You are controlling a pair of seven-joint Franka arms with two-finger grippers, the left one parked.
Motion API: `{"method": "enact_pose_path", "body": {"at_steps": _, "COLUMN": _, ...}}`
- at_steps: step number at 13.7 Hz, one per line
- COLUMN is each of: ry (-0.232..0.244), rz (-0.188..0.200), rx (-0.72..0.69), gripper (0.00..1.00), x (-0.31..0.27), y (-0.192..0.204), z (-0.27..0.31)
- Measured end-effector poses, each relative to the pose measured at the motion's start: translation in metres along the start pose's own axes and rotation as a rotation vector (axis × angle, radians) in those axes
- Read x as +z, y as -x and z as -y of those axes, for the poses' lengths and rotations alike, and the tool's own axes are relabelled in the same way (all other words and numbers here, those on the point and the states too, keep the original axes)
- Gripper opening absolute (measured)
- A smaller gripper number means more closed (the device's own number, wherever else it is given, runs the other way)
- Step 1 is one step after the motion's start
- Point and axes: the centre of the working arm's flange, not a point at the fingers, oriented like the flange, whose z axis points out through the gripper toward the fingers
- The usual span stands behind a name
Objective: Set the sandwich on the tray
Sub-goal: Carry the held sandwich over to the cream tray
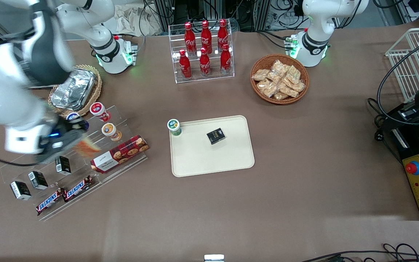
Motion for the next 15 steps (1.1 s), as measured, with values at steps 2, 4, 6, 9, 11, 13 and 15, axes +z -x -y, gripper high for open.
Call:
{"method": "enact_pose_path", "body": {"at_steps": 2, "ry": 0.022, "rz": -0.022, "rx": -0.093, "gripper": 0.21, "x": 0.015, "y": -0.036, "z": 0.046}}
{"method": "enact_pose_path", "body": {"at_steps": 4, "ry": 0.039, "rz": -0.025, "rx": -0.176, "gripper": 0.21, "x": 0.041, "y": -0.066, "z": 0.085}}
{"method": "enact_pose_path", "body": {"at_steps": 6, "ry": 0.056, "rz": -0.038, "rx": -0.237, "gripper": 0.21, "x": 0.072, "y": -0.093, "z": 0.118}}
{"method": "enact_pose_path", "body": {"at_steps": 9, "ry": 0.028, "rz": -0.087, "rx": -0.386, "gripper": 0.21, "x": 0.122, "y": -0.123, "z": 0.14}}
{"method": "enact_pose_path", "body": {"at_steps": 11, "ry": -0.004, "rz": -0.13, "rx": -0.47, "gripper": 0.21, "x": 0.153, "y": -0.134, "z": 0.134}}
{"method": "enact_pose_path", "body": {"at_steps": 13, "ry": -0.015, "rz": -0.169, "rx": -0.544, "gripper": 0.21, "x": 0.18, "y": -0.142, "z": 0.126}}
{"method": "enact_pose_path", "body": {"at_steps": 15, "ry": -0.014, "rz": -0.218, "rx": -0.605, "gripper": 0.21, "x": 0.208, "y": -0.153, "z": 0.132}}
